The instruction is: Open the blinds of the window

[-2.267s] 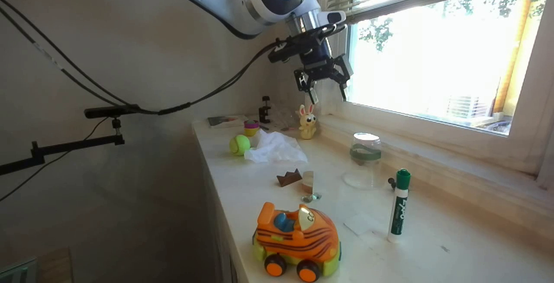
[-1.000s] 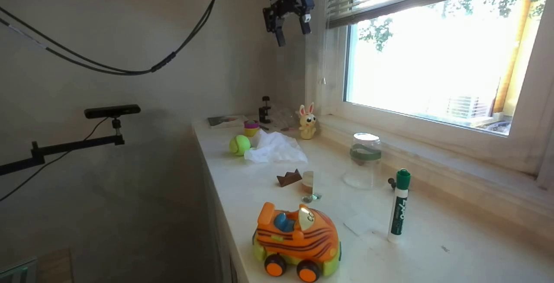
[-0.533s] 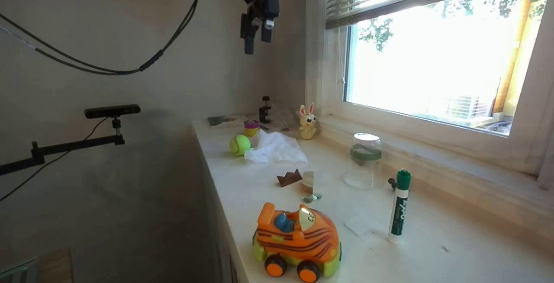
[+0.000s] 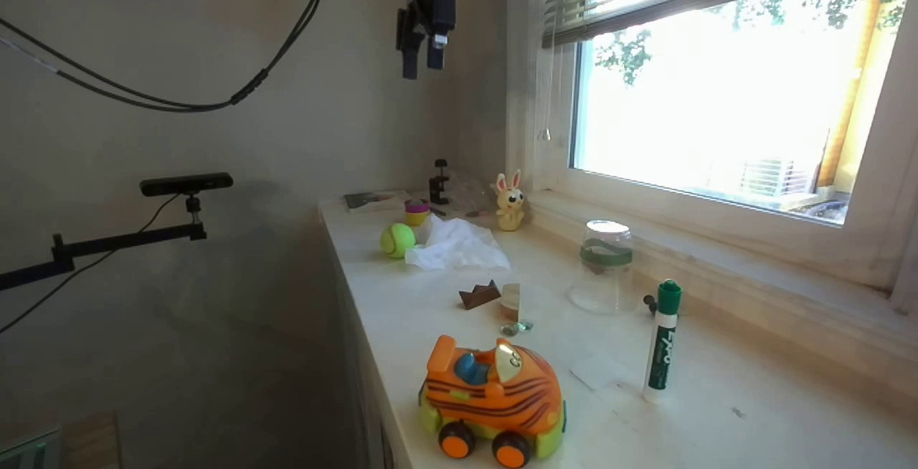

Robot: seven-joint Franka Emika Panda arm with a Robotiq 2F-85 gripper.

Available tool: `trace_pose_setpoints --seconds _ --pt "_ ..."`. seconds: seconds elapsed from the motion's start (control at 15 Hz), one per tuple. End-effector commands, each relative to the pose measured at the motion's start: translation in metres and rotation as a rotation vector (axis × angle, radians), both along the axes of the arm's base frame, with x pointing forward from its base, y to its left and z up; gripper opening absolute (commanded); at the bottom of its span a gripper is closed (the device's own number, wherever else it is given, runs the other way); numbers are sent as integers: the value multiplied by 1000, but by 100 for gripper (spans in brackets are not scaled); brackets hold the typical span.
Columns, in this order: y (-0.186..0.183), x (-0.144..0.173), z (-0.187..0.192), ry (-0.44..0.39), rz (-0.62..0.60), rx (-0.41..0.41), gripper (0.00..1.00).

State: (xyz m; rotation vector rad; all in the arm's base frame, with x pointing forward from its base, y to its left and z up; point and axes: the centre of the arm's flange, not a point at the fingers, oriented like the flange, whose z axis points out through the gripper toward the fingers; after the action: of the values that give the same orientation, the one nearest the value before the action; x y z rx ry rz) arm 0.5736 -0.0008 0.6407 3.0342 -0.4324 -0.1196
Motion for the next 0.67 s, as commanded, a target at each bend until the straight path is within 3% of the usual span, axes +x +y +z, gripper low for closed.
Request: trace_pose_setpoints --seconds 0.0,0.2,0.27,0.6 --pt "-5 -16 -8 -80 66 80 100" --pt "-5 -19 -14 -83 92 97 100" --pt "-3 1 -9 -61 62 56 100" --pt "-3 -3 -12 -63 74 59 100"
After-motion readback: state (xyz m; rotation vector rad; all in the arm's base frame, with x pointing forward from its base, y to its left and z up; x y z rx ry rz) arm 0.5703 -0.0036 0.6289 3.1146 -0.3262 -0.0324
